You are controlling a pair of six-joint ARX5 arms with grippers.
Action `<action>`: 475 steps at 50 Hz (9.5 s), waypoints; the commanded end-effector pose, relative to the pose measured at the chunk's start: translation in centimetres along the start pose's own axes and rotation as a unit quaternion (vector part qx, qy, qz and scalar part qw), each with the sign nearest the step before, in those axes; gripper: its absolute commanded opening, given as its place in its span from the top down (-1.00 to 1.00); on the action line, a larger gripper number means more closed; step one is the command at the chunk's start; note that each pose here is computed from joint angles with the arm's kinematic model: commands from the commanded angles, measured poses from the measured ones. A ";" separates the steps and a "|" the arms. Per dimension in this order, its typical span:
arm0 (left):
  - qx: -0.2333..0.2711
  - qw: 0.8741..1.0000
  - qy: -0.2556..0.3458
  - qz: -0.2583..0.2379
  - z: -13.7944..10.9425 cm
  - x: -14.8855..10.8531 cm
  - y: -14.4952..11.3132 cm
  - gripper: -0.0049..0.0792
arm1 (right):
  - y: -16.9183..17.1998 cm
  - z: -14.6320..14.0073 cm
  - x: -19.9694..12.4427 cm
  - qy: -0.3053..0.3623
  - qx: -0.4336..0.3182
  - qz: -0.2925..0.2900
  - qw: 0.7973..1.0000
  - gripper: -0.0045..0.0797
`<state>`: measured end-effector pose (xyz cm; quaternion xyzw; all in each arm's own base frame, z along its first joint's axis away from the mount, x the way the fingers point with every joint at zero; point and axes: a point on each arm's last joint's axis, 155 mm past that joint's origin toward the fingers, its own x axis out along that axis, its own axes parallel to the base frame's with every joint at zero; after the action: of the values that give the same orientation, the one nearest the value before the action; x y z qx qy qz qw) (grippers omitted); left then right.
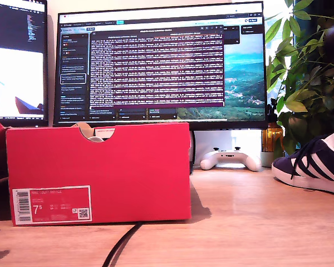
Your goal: Pack the blue shoes by picking the first shoe and placing it inside the red shoebox, left side, then picking and rotating the second shoe and placing it in the shoebox
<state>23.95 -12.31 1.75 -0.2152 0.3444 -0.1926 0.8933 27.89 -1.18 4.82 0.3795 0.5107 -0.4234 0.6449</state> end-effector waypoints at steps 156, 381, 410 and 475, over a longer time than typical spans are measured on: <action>0.027 0.988 -0.142 -0.049 6.5 -1.2 -2.8 0.93 | 31.5 -16.5 -26.6 -0.495 -0.768 0.288 0.285 0.92; 0.126 0.987 -0.097 0.034 3.7 -2.7 0.0 0.93 | 26.6 -14.7 -20.5 -0.269 -0.738 0.169 0.595 0.90; 0.108 0.973 -0.156 0.134 5.3 -5.7 3.6 0.93 | 25.4 -15.5 -20.4 -0.232 -0.753 0.185 0.588 0.90; 0.107 0.950 -0.221 0.193 7.9 -8.9 6.5 0.93 | 17.5 -10.4 -35.1 -0.309 -0.683 0.290 0.595 0.90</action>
<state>24.84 -0.57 10.45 -0.0925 0.1237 -0.0021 0.9880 37.53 20.52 35.87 -0.2137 0.3113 0.1633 0.9115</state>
